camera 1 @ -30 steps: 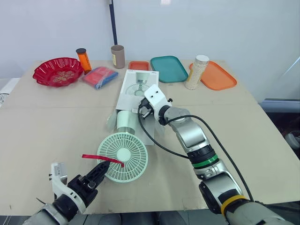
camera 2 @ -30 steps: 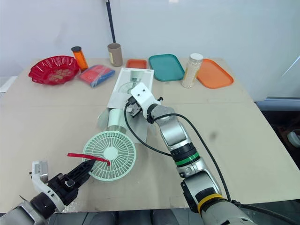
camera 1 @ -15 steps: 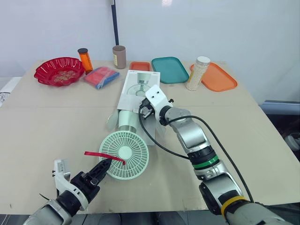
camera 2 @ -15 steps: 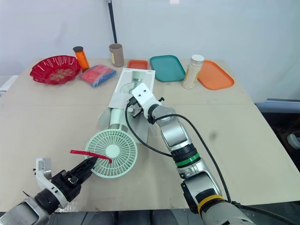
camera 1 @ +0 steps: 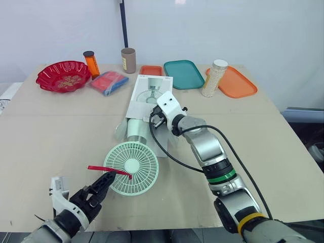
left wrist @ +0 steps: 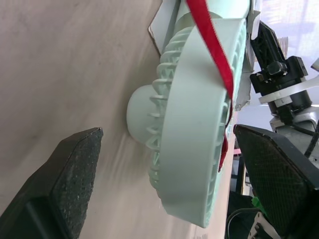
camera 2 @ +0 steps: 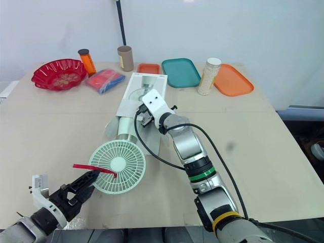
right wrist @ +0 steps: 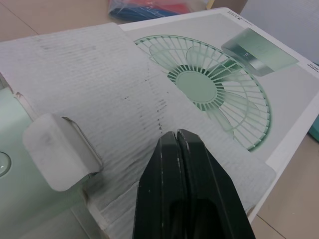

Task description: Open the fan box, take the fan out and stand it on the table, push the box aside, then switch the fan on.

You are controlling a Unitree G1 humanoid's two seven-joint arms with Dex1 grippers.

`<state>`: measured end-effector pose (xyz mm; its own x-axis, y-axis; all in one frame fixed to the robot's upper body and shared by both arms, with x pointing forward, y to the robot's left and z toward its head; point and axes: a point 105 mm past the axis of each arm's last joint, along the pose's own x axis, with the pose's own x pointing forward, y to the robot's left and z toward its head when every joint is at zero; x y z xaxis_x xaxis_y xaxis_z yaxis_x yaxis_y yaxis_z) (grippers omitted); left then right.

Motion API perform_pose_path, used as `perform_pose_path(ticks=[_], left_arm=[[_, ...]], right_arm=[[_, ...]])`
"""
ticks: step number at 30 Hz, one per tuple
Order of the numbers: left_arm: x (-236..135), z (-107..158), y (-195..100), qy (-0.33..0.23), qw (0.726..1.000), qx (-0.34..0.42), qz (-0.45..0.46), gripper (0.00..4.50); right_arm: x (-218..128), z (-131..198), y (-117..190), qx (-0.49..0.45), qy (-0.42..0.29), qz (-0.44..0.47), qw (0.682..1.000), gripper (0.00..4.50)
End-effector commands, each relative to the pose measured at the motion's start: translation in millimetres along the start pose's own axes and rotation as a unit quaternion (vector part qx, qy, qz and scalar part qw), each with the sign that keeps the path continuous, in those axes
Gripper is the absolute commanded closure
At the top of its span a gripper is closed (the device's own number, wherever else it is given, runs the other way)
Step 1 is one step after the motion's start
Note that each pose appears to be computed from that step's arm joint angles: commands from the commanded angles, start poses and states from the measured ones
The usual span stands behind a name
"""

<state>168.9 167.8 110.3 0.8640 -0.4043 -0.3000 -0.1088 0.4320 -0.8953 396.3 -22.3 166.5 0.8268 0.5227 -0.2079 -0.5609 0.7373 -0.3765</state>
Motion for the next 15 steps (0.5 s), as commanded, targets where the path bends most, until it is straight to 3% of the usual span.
perform_pose_path(ticks=[1, 12, 15], left_arm=[[-9.6, 16.5, -1.8, -0.014, 0.999, 0.034, -0.011, 0.02], [-22.8, 49.4, 16.5, 0.017, 0.990, 0.138, 0.023, 0.02], [-19.2, 57.7, 21.8, 0.033, 0.980, 0.197, 0.023, 0.02]], right_arm=[[3.5, -33.5, 12.6, 0.022, 0.061, 0.016, 0.998, 4.50], [5.4, -20.8, 19.6, -0.011, 0.031, 0.016, 0.999, 4.50], [-0.4, 7.6, 12.2, -0.033, -0.021, 0.012, 0.999, 4.50]])
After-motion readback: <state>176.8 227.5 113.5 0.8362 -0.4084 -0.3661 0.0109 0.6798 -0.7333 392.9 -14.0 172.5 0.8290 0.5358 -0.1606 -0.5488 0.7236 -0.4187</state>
